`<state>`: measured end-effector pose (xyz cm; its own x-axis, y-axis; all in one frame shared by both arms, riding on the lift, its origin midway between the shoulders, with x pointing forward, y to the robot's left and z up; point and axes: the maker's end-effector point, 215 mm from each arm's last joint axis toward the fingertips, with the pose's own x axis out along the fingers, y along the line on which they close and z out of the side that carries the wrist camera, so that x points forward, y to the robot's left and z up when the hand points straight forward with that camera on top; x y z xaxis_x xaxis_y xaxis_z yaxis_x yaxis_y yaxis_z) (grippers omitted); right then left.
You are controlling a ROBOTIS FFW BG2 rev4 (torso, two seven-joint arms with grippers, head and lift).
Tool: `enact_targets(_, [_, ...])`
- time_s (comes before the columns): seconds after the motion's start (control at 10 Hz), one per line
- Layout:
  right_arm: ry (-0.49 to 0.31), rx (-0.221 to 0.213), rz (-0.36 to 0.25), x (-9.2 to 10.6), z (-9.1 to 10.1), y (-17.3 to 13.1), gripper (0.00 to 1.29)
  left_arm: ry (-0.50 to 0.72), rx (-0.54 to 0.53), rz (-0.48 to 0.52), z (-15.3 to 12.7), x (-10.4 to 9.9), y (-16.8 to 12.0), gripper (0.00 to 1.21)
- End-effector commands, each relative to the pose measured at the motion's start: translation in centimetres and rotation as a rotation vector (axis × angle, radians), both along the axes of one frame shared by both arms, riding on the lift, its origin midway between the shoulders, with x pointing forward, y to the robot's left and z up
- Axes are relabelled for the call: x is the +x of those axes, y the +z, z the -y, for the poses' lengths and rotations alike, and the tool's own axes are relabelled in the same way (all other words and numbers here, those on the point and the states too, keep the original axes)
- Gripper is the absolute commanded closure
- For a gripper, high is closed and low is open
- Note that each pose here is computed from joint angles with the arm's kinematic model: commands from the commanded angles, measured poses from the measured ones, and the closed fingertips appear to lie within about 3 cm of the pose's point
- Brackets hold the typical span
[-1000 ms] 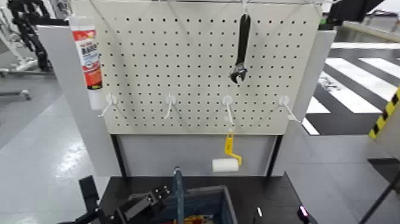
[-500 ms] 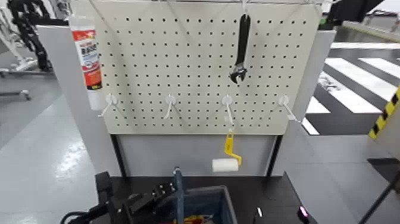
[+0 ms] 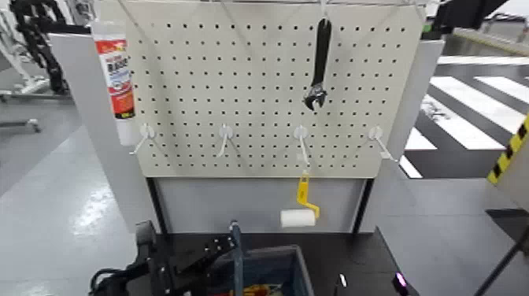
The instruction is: Grasp the handle of the crate.
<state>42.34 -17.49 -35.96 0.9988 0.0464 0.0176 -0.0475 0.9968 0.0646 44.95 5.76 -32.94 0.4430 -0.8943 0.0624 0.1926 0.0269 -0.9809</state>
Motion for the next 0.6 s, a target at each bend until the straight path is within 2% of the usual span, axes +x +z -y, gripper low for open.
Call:
enact_targets(0.1, [-0.001,0.002,0.002,0.0,-0.02,0.08,0.15,-0.034,-0.017,-0.014,0.77,-0.1,-0.27,0.35])
enact_targets(0.2, [-0.001,0.002,0.002,0.0,-0.02,0.08,0.15,-0.041,-0.027,-0.023,0.98,-0.31,-0.36,0.81])
enact_targets(0.3, [-0.001,0.002,0.005,0.0,-0.01,0.17,0.15,-0.048,-0.029,-0.034,1.14,-0.61,-0.7,0.96])
enact_targets(0.4, [-0.001,0.002,0.004,-0.06,-0.01,0.1,0.15,-0.053,-0.032,-0.037,1.28,-0.78,-0.7,1.0])
enact_targets(0.5, [-0.001,0.004,0.003,-0.06,0.0,0.09,0.15,-0.049,-0.036,-0.041,1.14,-0.84,-0.78,1.16])
enact_targets(0.6, [-0.002,0.003,0.004,-0.04,0.08,0.1,0.15,-0.048,-0.039,-0.044,1.11,-0.94,-0.8,1.16])
